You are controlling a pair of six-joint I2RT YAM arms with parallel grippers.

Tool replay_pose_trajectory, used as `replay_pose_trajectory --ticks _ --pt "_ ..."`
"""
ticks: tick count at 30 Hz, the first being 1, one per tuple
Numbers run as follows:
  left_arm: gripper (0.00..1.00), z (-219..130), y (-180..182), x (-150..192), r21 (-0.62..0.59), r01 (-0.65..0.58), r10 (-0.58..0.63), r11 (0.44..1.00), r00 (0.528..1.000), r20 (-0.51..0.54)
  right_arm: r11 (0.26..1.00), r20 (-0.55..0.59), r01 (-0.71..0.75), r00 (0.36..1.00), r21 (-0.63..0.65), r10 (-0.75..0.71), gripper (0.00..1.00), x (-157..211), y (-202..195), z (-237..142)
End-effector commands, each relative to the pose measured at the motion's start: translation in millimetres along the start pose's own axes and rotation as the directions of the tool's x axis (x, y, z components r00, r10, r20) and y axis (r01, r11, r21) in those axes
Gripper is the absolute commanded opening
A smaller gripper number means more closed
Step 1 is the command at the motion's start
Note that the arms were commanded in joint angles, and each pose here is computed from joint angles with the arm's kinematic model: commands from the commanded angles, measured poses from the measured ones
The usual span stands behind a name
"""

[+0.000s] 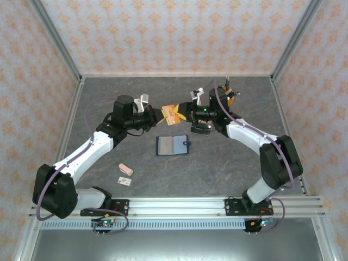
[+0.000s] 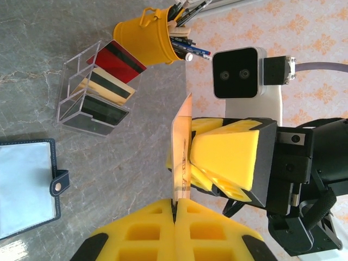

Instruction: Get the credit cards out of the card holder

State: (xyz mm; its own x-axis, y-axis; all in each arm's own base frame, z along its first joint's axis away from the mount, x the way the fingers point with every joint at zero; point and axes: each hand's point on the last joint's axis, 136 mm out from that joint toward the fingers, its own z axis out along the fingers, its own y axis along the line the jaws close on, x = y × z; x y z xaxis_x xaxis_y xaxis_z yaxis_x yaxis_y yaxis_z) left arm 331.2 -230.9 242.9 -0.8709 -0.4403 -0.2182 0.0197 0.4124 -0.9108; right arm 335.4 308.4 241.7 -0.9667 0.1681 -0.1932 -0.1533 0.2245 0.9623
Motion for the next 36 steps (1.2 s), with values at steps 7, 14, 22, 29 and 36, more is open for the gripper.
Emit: replay_pose_trajectory --ticks 7,14,22,29,36 --pt "0.09 -2 -2 3 -0.028 -0.006 0.005 1.0 0.999 -0.049 0.979 -0.067 0.203 0.977 -0.018 -0.204 0.0 11 31 -8" --pt "0.76 -50 63 -19 -0.462 -0.064 0.094 0.885 0.995 0.044 0.855 -0.061 0.414 0.907 0.312 -0.417 0.0 -19 3 -35" --pt "1.0 -106 114 -37 -0.72 -0.117 0.182 0.684 0.983 0.013 0.534 -0.243 0.656 0.724 0.534 -0.645 0.0 -65 -25 -82" --pt "1.0 -128 130 -44 -0.751 -0.059 0.151 0.658 0.987 0.055 0.397 -0.344 0.774 0.593 0.492 -0.728 0.0 -88 -37 -107" --pt "1.0 -120 141 -36 -0.736 -0.037 0.11 0.676 0.993 0.051 0.239 -0.568 0.882 0.449 0.406 -0.689 0.0 -92 -81 -109"
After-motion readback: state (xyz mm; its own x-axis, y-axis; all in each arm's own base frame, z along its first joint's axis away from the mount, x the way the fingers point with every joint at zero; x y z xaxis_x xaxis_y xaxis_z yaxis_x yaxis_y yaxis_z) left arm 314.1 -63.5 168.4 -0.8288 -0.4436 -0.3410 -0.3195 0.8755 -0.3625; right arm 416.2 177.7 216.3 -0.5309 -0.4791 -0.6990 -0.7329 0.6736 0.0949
